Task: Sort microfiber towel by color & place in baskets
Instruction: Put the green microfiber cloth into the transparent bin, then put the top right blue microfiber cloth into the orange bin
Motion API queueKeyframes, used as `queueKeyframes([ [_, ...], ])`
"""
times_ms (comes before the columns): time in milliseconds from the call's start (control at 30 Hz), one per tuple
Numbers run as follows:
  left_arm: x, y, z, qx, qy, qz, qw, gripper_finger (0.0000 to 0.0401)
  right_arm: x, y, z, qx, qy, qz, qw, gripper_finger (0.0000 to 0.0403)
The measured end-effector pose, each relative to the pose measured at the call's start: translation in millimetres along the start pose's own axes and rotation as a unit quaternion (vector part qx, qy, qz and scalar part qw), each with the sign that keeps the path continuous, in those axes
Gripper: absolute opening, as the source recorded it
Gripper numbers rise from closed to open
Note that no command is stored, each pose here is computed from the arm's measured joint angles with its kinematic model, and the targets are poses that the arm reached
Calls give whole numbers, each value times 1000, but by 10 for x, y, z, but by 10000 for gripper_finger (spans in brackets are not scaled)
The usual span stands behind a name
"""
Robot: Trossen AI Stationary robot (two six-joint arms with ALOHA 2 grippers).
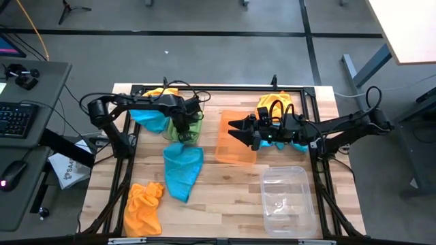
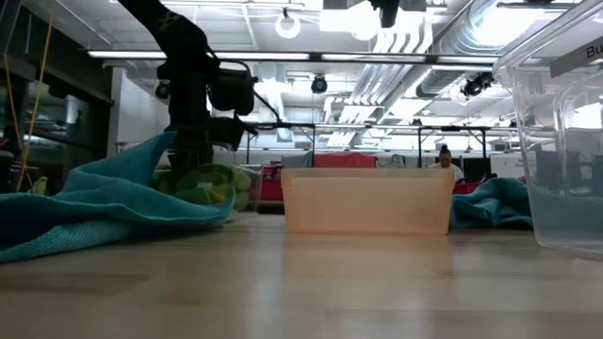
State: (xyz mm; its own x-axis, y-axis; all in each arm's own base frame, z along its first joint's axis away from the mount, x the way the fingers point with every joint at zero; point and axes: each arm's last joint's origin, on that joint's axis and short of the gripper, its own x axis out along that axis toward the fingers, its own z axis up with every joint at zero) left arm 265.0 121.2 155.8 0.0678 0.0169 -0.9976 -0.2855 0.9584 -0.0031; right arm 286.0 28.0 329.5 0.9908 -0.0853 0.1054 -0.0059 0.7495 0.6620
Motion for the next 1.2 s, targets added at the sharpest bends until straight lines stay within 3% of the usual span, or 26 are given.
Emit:
queueKeyframes([
  [267,-506,34,105,14,-83,67,994,67,0,-1,1,0,-2,-2,1000,326],
  [533,-901,4,76,-32,-94,49,994,179,0,4,7,1,-4,0,1000,326],
  [700,-1174,-29,91,-49,-121,-1,991,226,18,76,80,-10,-8,23,1000,326],
  [833,-1380,-51,94,-44,-152,-24,987,240,34,145,164,-37,-14,40,998,326],
  [1033,-1811,-59,30,-41,-219,-13,975,241,14,217,376,-69,-21,55,996,326],
  [1200,-2096,-79,-102,-61,-275,-12,959,241,-120,212,592,-77,10,6,997,326],
])
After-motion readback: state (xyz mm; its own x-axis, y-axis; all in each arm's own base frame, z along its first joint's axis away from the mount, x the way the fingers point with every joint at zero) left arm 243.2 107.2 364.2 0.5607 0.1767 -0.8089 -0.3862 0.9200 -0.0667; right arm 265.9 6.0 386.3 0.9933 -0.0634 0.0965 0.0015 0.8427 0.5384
